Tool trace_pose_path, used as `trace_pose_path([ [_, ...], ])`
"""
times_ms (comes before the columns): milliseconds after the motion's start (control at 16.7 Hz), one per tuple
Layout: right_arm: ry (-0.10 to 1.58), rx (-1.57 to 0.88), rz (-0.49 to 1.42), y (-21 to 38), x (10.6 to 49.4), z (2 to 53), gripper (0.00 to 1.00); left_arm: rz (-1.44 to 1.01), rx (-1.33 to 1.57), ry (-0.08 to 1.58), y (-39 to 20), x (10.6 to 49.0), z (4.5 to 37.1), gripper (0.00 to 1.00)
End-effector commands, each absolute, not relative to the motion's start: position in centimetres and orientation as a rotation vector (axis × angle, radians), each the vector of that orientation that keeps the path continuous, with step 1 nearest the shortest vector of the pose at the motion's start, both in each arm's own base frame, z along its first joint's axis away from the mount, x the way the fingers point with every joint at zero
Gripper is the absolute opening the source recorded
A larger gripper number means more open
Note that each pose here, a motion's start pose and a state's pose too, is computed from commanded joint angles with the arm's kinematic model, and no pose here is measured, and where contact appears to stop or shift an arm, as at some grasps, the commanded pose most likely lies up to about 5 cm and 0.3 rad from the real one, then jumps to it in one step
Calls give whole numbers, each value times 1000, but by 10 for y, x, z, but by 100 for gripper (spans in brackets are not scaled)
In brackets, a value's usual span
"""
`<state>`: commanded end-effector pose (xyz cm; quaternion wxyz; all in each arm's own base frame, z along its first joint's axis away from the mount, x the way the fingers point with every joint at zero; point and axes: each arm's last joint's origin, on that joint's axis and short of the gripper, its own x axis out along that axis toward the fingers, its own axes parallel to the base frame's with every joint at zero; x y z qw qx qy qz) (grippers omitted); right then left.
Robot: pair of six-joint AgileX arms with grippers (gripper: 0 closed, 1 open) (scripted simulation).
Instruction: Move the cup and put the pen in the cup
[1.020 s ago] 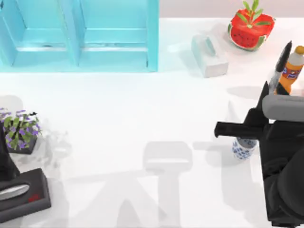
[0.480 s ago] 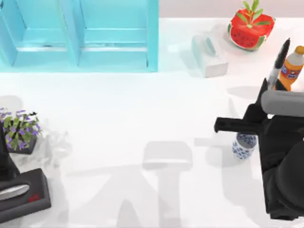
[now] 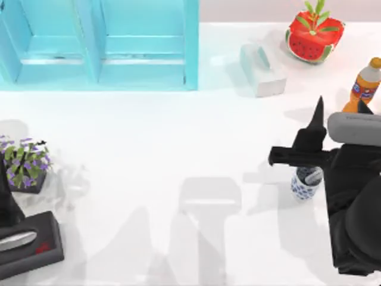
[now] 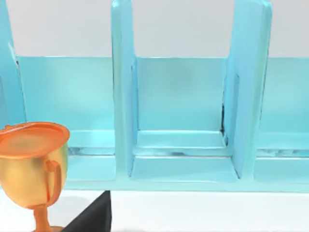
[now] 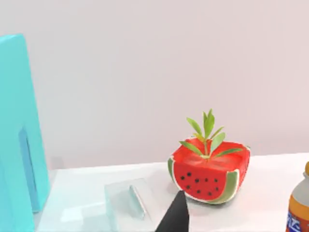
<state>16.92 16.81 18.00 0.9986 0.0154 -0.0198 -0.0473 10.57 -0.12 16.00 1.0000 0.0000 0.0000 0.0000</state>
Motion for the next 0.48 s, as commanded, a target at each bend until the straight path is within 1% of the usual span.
trace_pose_path([
  [120,-40,31,-95,168,169,180,98,0,0,0,-1,106,160,100],
  [180,-40,31,-95,168,169,180,100,0,0,0,-1,106,160,100],
  [480,-40,31,-95,168,169,180,100,0,0,0,-1,106,160,100],
])
